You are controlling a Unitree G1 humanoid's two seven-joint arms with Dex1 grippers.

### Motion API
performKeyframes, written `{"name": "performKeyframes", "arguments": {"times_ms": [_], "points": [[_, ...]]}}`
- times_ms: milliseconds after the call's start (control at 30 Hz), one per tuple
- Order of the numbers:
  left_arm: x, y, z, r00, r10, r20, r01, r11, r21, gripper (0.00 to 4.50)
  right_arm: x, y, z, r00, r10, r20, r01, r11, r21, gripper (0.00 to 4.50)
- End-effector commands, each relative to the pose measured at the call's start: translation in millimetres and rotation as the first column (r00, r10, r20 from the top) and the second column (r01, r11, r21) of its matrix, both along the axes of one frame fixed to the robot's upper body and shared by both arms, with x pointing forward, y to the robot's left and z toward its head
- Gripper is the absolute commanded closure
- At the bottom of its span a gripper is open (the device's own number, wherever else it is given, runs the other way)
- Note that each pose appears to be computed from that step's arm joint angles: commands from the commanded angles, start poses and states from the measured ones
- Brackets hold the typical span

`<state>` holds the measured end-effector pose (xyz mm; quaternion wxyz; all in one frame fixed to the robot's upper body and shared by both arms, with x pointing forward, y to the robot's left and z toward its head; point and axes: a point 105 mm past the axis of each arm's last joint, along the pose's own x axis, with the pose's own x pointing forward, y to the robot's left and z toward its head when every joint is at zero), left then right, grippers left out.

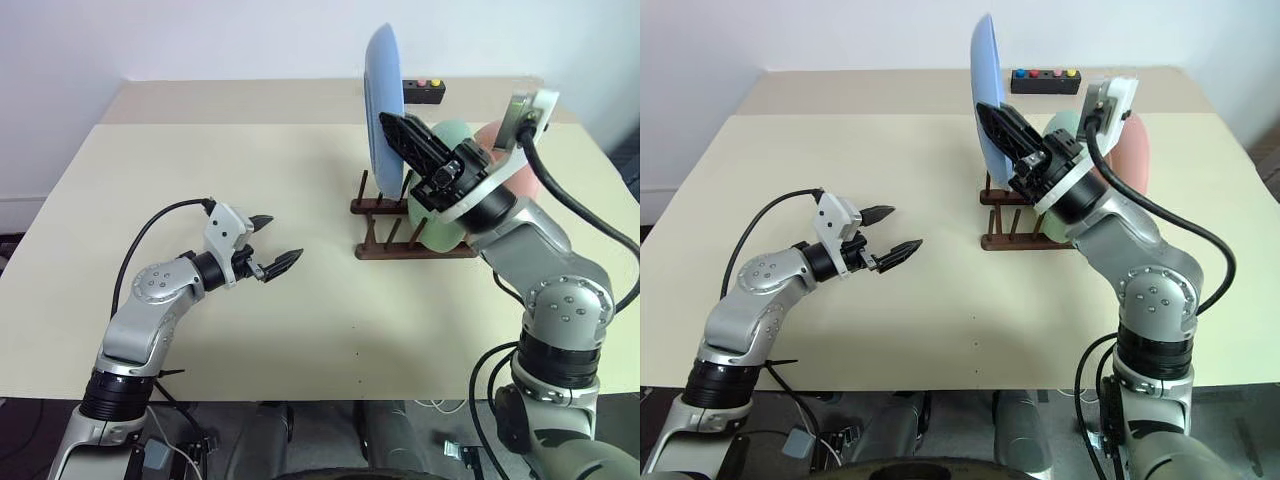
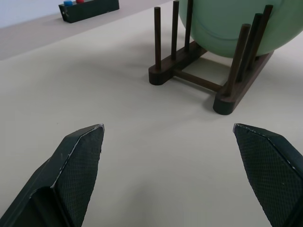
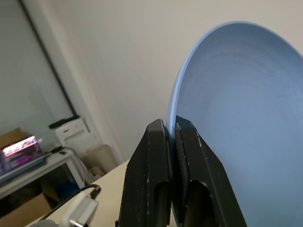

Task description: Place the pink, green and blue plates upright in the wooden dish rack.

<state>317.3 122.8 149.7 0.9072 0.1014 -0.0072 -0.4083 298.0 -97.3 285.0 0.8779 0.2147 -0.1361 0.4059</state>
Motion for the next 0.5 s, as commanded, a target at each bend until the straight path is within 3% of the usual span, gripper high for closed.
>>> {"name": "performKeyframes", "arguments": {"times_ms": [33,300,500], "points": [[-2,-6,11,0.998,-0.026,0.054,0.026,1.000,0.002,0.02,-6,-5,4,1.000,-0.017,0.011,0.017,0.998,0.054,4.50],[-3,-7,12,0.998,-0.031,0.054,0.031,1.000,0.003,0.02,-6,-6,-8,0.999,-0.013,-0.041,0.016,0.997,0.071,4.50],[-3,-7,12,0.998,-0.031,0.055,0.031,1.000,0.003,0.02,-10,-3,-2,1.000,0.005,-0.001,-0.005,0.998,0.058,4.50]]}}
